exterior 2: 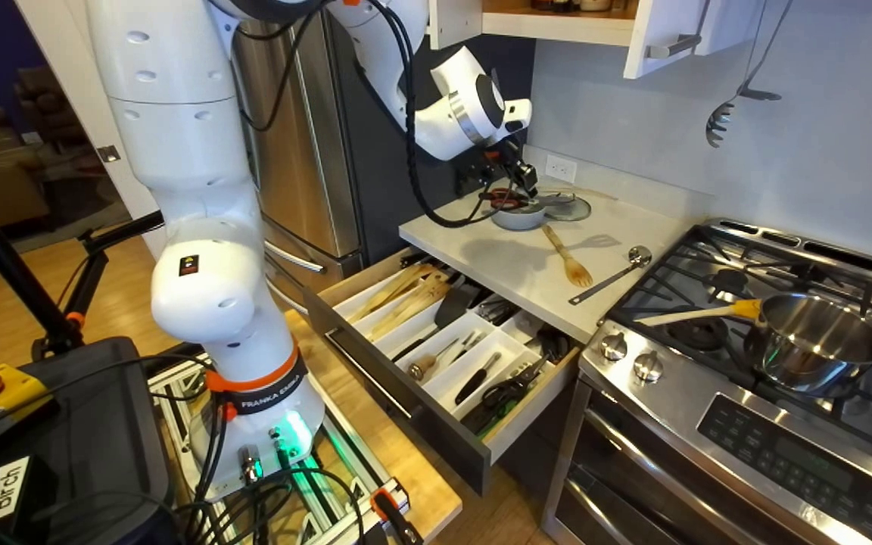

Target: Move the wooden spoon from the top cupboard to the countertop

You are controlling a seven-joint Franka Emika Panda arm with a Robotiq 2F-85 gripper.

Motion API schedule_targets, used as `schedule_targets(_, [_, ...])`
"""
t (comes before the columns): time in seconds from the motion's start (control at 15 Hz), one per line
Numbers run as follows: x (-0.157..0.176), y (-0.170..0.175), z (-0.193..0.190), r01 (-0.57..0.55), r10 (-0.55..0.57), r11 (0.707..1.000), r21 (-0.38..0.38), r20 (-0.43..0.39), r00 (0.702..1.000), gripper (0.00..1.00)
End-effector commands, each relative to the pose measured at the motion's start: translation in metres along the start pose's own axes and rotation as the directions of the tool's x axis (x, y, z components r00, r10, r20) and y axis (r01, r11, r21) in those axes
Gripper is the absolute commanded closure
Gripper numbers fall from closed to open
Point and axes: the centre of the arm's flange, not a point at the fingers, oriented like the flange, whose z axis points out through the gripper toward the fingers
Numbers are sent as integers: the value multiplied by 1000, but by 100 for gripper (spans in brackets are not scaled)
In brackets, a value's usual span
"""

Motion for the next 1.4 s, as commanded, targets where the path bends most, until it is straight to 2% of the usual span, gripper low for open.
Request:
schedule_targets(0.0, [-10, -44, 64, 23, -21, 999, -25, 62, 998, 93])
schedule_targets(0.4, [-40, -60, 123, -26, 34, 998, -53, 153, 988, 93])
schedule_targets(0.47, [-40, -61, 129, -35, 43, 998, -52, 167, 985, 51])
schedule_targets(0.53, [-40, -60, 131, -38, 47, 998, -54, 183, 982, 47])
schedule_targets(0.73, [-44, -47, 121, -63, 68, 998, -28, 299, 952, 24])
schedule_targets(0.8, [-46, -40, 111, -66, 61, 998, 4, 346, 936, 18])
schedule_targets(0.93, [-51, -20, 70, -50, 9, 994, 100, 370, 929, 2])
schedule_targets(1.13, [-63, 6, 32, 101, -173, 971, 216, 347, 922, 0])
schedule_targets(1.27, [-74, 16, 8, 185, -267, 939, 288, 277, 923, 0])
schedule_targets(1.33, [-64, -19, 55, 129, -194, 967, 220, 307, 932, 0])
